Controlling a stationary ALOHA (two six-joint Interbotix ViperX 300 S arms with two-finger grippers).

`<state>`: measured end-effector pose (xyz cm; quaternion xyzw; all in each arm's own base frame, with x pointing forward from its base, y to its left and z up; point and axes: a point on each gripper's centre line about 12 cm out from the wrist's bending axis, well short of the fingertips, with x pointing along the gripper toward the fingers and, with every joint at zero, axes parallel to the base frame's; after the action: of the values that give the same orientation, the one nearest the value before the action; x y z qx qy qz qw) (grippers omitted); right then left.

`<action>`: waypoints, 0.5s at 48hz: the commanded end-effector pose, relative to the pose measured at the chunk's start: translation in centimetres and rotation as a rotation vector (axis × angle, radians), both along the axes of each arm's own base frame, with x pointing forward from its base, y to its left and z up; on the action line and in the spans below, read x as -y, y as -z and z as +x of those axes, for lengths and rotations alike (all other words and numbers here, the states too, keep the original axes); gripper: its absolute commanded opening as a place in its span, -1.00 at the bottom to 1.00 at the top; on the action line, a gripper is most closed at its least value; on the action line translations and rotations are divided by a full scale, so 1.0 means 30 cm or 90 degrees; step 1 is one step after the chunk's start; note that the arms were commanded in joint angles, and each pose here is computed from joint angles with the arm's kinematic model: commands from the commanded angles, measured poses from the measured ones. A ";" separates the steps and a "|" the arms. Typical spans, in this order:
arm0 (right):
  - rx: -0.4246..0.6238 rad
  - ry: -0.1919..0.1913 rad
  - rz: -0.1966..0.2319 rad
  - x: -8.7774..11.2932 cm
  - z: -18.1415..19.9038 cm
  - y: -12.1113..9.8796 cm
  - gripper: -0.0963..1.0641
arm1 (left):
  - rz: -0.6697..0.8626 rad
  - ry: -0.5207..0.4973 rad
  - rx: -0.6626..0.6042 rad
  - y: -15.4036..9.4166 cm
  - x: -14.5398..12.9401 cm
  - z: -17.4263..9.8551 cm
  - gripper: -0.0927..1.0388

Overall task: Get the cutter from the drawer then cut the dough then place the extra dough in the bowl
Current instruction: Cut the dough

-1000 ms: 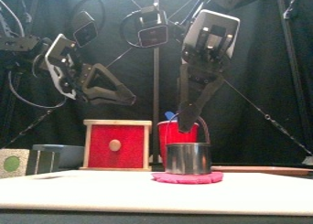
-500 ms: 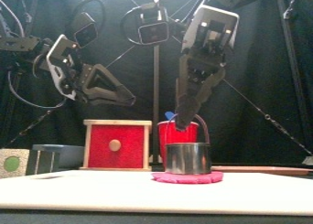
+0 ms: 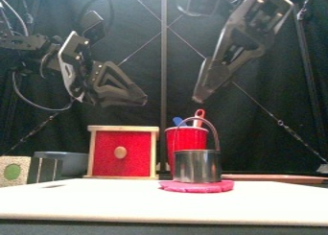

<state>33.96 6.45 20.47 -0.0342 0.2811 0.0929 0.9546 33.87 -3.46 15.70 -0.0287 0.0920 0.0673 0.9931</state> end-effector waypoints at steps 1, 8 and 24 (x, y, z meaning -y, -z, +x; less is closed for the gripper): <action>0.065 -0.002 0.046 0.019 -0.025 -0.013 0.64 | 0.015 0.011 0.049 -0.040 0.019 0.039 0.12; 0.073 0.005 0.078 0.044 -0.052 0.077 0.64 | 0.039 0.044 0.073 -0.024 0.063 0.056 0.12; 0.067 0.063 0.147 0.077 -0.050 0.200 0.64 | 0.053 0.089 0.046 0.093 0.168 0.121 0.29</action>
<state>32.18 4.31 14.39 0.0703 0.2314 0.0824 0.9668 36.49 -7.76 12.08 0.0197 0.0748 0.0061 0.9970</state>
